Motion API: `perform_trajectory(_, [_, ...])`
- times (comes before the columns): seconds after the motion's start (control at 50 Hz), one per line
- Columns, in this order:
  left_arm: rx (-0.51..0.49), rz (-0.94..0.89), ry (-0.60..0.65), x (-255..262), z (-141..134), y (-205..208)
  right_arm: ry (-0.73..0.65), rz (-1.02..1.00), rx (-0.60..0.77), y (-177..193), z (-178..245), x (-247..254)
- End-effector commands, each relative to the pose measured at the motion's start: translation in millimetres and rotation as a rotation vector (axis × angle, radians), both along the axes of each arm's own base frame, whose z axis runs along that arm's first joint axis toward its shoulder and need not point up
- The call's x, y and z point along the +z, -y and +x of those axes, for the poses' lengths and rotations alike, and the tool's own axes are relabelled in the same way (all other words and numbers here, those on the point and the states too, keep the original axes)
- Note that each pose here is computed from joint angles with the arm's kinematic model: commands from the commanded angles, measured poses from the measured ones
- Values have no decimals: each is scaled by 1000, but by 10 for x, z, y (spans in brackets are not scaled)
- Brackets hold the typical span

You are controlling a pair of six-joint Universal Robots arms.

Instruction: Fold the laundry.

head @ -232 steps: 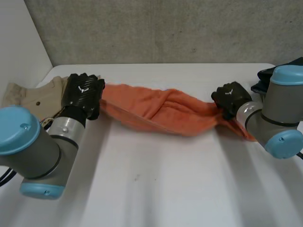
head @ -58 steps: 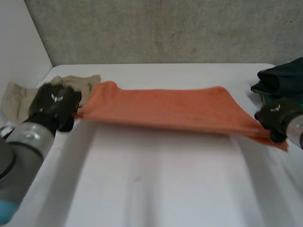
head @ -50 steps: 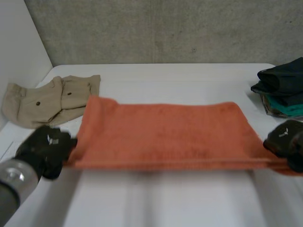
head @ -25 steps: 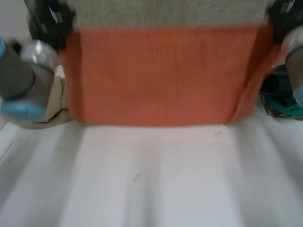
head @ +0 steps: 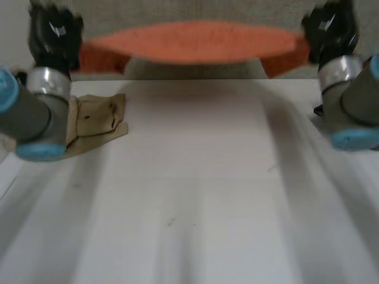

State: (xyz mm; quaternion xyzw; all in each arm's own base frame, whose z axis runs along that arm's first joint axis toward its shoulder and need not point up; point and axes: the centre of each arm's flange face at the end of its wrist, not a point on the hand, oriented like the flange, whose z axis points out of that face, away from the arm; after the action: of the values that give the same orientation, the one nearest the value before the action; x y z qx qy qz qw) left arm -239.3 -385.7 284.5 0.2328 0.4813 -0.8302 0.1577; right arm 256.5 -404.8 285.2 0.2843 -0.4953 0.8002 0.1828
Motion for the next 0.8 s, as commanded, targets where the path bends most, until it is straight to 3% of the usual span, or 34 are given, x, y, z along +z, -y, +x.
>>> perform_trajectory(0.02, [-45, 231, 96, -742, 14, -314, -85, 263, -1, -76, -64, -848])
perform_trajectory(0.16, [-34, 497, 269, -1127, 180, -921, -213, 569, 0, -581, -210, -1335])
perform_trajectory(0.26, [-16, 625, 387, -1055, 366, -1433, -382, 801, -14, -1284, -495, -1104])
perform_trajectory(0.34, [-26, 806, 453, -1041, 510, -1929, -500, 961, -43, -1639, -818, -1035])
perform_trajectory(0.44, [-57, 1044, 504, -1012, 634, -2365, -611, 1007, -50, -1790, -997, -1044])
perform_trajectory(0.56, [-41, 881, 461, -928, 563, -2087, -585, 909, -75, -1642, -978, -999])
perform_trajectory(0.66, [-31, 717, 428, -954, 418, -1639, -489, 764, -106, -1224, -901, -1058])
perform_trajectory(0.8, [-56, 582, 408, -1097, 91, -1053, -463, 647, -98, -818, -743, -1156])
